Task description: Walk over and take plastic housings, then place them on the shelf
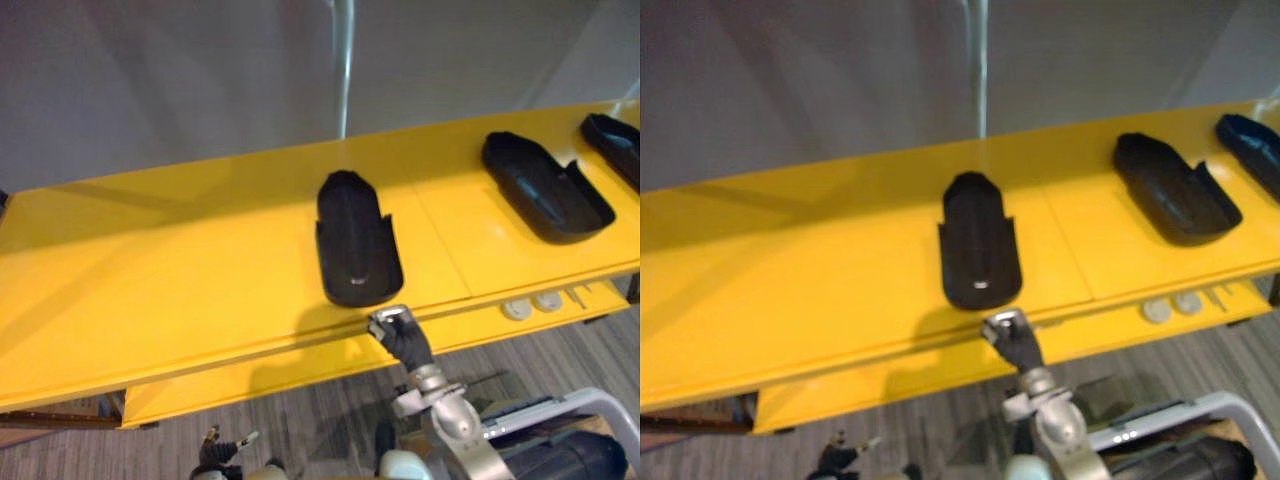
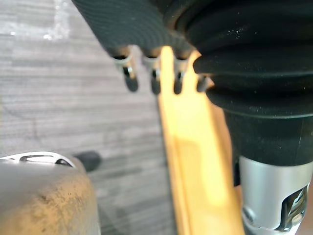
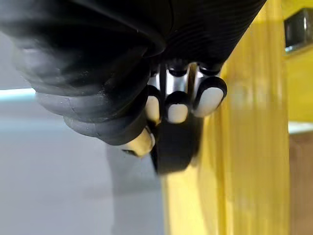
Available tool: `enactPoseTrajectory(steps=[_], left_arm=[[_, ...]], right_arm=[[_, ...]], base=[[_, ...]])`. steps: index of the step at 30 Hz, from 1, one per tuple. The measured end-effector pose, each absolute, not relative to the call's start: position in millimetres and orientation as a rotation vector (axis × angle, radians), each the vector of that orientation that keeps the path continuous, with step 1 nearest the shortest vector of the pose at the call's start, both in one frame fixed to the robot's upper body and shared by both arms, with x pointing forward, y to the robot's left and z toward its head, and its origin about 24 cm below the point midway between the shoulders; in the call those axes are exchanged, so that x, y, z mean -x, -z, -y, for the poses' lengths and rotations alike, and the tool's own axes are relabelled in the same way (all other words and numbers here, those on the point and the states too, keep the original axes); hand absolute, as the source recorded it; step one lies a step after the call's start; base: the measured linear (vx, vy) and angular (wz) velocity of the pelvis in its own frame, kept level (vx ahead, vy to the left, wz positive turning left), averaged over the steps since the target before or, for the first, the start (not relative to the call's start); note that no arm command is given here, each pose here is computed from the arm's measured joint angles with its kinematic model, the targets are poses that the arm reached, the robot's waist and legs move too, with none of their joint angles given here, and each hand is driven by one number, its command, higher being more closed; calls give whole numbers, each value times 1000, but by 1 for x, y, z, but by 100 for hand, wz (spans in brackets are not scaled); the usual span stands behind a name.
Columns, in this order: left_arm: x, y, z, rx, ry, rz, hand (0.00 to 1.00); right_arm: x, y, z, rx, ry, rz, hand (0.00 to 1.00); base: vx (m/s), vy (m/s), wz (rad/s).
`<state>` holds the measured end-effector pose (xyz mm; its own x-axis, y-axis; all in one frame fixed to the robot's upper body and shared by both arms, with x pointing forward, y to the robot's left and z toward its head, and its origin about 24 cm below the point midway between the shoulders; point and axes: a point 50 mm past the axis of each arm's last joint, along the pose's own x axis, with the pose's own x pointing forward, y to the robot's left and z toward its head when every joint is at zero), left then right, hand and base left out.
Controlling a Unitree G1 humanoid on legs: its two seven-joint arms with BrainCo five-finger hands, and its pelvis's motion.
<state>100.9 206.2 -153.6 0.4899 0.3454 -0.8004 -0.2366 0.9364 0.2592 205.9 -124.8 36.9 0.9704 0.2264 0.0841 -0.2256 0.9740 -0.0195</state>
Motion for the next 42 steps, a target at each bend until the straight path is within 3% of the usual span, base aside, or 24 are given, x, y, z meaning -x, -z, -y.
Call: enactPoseTrajectory(steps=[17,42], left_arm=[[-59,161,-207,-109,-374,-1116,0],[-60,160,-208,-111,-348,-1106,0]], right_arm=[[-239,-29,150,28,-96,66,100],[-255,-34,149,3,-102,45,100]], base=[[-46,-17,7],[-15,3,1]])
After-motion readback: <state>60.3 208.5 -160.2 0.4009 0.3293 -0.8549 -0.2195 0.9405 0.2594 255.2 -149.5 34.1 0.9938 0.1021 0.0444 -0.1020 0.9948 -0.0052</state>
